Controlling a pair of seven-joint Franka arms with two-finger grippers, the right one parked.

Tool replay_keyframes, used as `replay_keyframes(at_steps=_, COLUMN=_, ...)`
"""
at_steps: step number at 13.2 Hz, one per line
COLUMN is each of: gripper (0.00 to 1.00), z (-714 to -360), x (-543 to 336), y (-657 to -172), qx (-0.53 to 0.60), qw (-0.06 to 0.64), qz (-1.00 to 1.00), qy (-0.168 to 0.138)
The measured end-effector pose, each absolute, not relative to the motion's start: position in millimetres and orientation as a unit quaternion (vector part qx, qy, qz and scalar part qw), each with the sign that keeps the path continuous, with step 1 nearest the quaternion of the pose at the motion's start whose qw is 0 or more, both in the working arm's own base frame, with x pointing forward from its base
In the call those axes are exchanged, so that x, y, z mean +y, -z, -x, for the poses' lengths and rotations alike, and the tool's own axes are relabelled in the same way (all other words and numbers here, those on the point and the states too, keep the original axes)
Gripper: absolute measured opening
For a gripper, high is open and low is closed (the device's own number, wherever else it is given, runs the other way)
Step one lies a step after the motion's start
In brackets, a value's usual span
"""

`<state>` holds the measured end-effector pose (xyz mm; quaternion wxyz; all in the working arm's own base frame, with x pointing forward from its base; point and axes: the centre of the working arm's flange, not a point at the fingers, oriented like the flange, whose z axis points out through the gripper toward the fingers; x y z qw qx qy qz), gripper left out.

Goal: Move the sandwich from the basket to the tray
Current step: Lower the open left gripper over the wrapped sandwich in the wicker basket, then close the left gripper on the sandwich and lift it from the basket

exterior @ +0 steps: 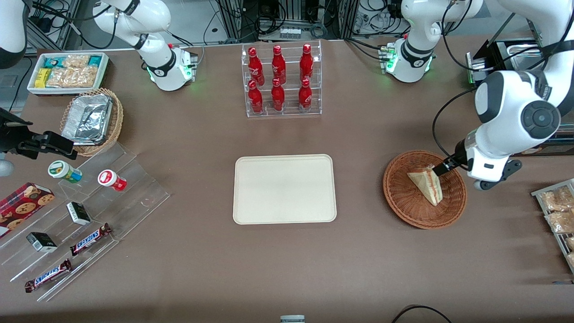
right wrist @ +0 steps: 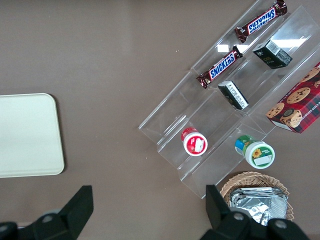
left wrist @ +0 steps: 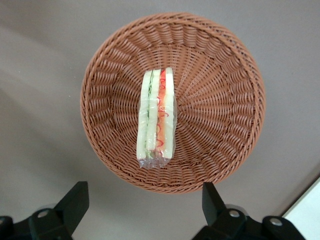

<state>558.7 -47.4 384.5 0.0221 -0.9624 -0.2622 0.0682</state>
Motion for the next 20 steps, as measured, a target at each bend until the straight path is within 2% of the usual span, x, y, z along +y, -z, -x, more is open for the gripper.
replay_keyframes(at_steps=11, gripper=1.00, z=-569.1, x=-51.6, y=-301.5, qx=-0.260, qw=0.018, qz=0.963, qy=-0.073)
replay_keyframes(at_steps=17, gripper=1.00, z=-569.0, x=-50.4, y=-261.8, qx=-0.261, qw=0.022, qz=0.961, qy=-0.090)
replay_keyframes(at_steps=19, gripper=0.96, z=-568.4, x=-48.7, y=-252.5, qx=-0.260, qw=0.026, qz=0.961, qy=-0.095)
replay_keyframes(at_steps=20, gripper=0.88, z=-568.0, x=-48.0, y=-249.0, qx=-0.259, qw=0.028, qz=0.961, qy=-0.097)
